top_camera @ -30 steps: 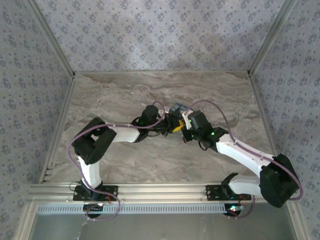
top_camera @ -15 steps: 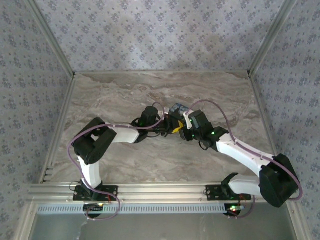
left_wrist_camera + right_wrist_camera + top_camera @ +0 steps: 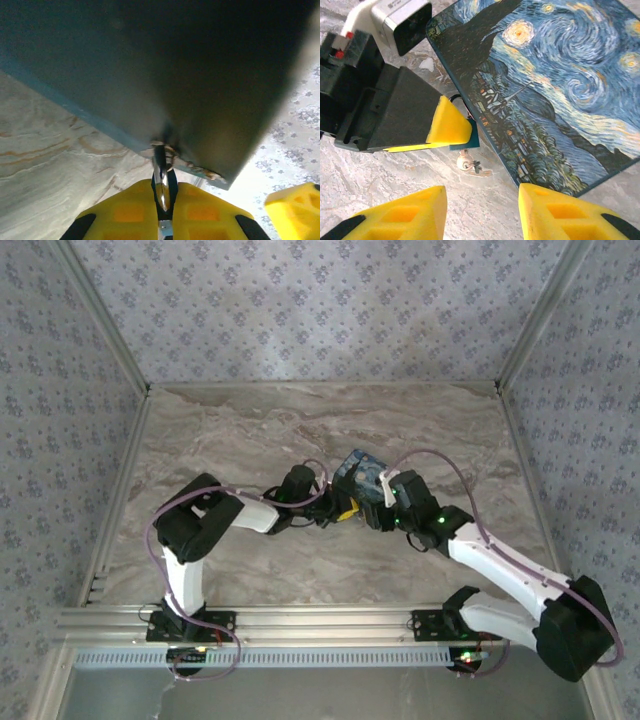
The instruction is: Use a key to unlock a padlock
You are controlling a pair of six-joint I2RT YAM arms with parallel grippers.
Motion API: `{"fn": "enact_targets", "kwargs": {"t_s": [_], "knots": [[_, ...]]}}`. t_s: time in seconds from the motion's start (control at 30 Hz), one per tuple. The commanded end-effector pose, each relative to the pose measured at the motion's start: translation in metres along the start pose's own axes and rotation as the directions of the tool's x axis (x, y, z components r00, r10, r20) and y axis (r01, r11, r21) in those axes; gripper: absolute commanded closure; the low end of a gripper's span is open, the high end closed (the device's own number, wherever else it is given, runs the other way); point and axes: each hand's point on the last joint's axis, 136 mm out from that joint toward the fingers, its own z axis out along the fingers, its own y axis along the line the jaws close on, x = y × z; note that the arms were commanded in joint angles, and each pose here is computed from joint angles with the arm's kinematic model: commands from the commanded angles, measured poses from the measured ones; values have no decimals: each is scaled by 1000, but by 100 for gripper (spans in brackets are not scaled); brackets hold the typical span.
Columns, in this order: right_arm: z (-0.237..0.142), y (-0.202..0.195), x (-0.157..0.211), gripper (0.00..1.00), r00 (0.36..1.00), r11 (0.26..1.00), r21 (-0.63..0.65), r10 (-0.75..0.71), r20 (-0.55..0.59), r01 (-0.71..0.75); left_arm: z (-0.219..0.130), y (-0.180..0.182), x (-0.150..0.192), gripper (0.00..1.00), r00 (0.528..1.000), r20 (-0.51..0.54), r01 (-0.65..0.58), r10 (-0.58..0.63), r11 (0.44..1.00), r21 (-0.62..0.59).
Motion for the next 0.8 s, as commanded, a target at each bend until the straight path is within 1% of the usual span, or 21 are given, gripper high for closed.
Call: {"fn": "enact_targets", "kwargs": {"t_s": [0.0, 0.13, 0.27, 0.33, 0.5, 0.63, 0.77], "knots": [[-4, -12, 9, 55, 995, 995, 31, 99, -28, -98, 0, 3, 0, 90, 999, 1, -43, 43, 999, -6], [-1, -28, 8, 51, 978, 976, 63, 208, -29, -206, -4, 13, 2, 72, 999, 7, -40, 40, 999, -35], [1, -48, 3, 45, 949, 944, 99, 316, -1, -314, -15, 16, 5, 68, 998, 23, -59, 60, 997, -48], [2, -56, -1, 42, 933, 928, 100, 359, 21, -359, -22, 17, 6, 64, 997, 39, -63, 65, 997, -55], [9, -80, -13, 41, 884, 878, 101, 462, 74, -467, -39, 20, 6, 62, 994, 67, -77, 84, 993, -89], [18, -91, -26, 40, 858, 855, 85, 505, 93, -512, -50, 17, 4, 61, 990, 92, -99, 110, 988, -115], [31, -95, -42, 40, 858, 857, 62, 506, 89, -512, -59, 14, 3, 59, 982, 113, -132, 151, 979, -156]]}}
